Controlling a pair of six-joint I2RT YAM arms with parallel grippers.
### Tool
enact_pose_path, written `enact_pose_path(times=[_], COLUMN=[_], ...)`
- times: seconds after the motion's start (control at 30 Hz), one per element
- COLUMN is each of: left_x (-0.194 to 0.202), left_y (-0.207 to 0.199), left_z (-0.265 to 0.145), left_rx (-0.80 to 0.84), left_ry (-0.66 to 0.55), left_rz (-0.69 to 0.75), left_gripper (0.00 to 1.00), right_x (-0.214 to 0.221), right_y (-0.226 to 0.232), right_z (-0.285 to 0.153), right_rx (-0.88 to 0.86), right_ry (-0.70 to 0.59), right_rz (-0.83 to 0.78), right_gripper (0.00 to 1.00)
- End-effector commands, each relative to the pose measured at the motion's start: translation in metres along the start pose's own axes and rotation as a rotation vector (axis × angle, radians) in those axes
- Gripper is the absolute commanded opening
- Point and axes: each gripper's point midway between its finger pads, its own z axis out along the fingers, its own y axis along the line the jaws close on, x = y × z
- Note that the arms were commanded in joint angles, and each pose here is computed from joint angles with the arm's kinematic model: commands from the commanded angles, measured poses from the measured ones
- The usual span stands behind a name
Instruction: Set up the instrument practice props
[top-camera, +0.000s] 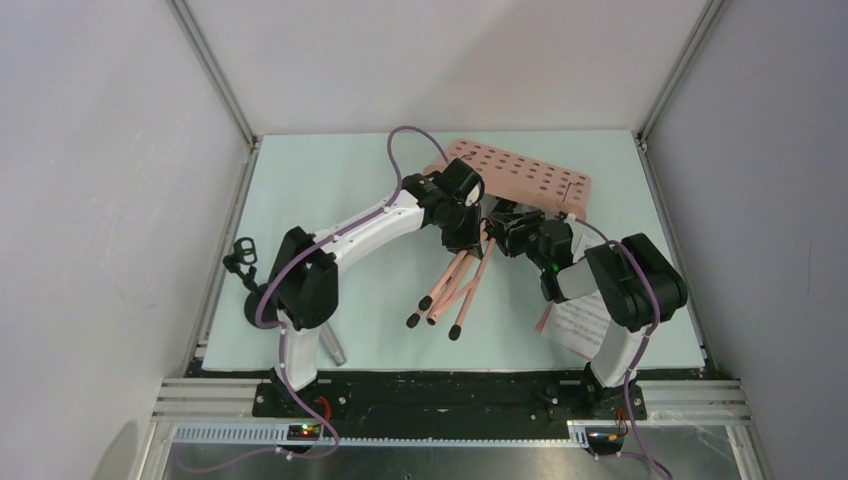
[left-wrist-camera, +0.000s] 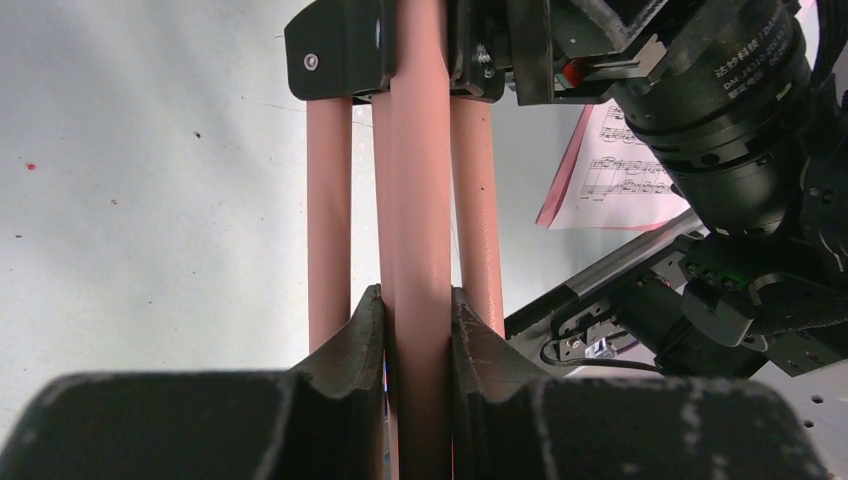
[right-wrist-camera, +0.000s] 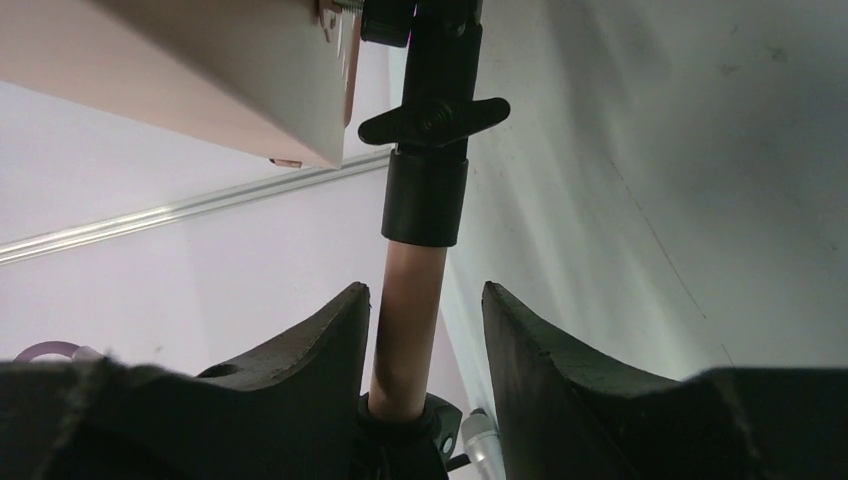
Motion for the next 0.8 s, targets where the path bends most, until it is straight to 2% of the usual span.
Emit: enact_pose_path(times=[0.0, 0.17, 0.33, 0.5, 0.67, 0.77], left_x=[-0.016, -0.015, -0.014, -0.012, -0.011, -0.009], left_y=[-0.074, -0.074, -0.073, -0.072, -0.072, -0.07], left_z=[-0.073, -0.072, -0.073, -0.076, -0.078, -0.077], left_rx=[0.285, 0.287, 0.287, 0.286, 0.287, 0.284], left_ry=[-0.118, -0.112, -0.114, -0.117, -0.12, -0.116], left_rz=[0.113, 0.109, 0.112, 0.122, 0.132, 0.136], left_gripper=[0.0, 0.0, 0.0, 0.0, 0.0, 0.0], right_x=[0.003, 0.004, 0.001, -0.001, 0.002, 0.002], right_y=[0.02, 0.018, 0.021, 0.018, 0.017, 0.021], right_z=[0.01, 0.014, 0.016, 0.019, 0.022, 0.022], right_rx=[-0.083, -0.091, -0.124, -0.147, -0.145, -0.154], right_ry=[0.003, -0.014, -0.013, 0.005, 0.017, 0.022], right_rz=[0.008, 0.046, 0.083, 0.118, 0.121, 0.109], right_gripper=[0.5, 0.5, 0.44, 0.33, 0.29, 0.16])
